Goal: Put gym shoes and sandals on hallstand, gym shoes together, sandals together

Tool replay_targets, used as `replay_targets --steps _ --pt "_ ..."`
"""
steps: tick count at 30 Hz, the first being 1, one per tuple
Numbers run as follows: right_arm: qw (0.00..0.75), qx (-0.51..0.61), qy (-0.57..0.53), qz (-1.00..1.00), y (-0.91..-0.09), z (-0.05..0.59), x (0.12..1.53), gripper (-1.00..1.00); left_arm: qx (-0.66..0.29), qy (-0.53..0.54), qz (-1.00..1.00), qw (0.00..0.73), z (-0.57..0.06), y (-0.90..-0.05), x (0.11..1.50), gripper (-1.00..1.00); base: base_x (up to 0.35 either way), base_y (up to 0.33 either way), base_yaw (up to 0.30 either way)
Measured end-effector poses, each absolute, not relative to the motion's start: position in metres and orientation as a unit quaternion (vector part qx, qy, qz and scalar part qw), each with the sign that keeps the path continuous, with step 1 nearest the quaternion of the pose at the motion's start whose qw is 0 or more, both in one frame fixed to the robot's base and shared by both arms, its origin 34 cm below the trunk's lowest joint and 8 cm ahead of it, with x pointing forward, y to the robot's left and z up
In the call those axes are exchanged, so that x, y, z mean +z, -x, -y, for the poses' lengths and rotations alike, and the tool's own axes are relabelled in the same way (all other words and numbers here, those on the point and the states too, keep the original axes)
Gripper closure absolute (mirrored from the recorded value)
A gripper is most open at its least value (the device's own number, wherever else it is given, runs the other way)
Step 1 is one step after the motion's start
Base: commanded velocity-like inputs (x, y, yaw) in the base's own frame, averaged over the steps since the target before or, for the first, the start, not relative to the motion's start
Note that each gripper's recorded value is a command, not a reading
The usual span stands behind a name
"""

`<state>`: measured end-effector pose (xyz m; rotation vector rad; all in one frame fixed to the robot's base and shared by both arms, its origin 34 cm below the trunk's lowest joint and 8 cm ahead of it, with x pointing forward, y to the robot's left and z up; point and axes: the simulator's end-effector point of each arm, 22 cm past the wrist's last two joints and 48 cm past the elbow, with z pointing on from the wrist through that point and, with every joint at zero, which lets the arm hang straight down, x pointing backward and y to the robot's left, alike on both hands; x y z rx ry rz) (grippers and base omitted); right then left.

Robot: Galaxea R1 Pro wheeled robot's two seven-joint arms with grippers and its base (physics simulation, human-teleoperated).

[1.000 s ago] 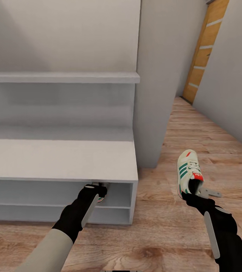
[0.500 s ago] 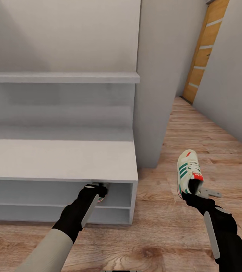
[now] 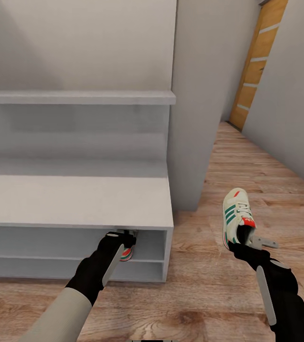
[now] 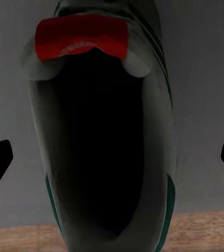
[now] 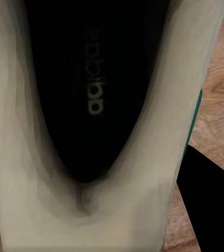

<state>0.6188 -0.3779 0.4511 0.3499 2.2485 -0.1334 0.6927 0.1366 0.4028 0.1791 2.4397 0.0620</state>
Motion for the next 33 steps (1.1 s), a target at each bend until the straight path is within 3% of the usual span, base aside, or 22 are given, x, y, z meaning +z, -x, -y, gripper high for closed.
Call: replay_targets --steps 16,33 --pt "0.418 -0.053 -0.14 -0.896 -0.6188 0.3782 0.4507 1.0 0.024 -0.069 -0.937 0.341 -0.1366 -0.693 0.4024 -1.0 -0.273 0.009 0.0" --pt "0.418 -0.056 -0.141 -0.896 -0.6183 0.3803 0.4509 1.0 0.022 -0.067 -0.935 0.349 -0.1361 -0.6957 0.4049 -1.0 -0.197 0.226 0.0"
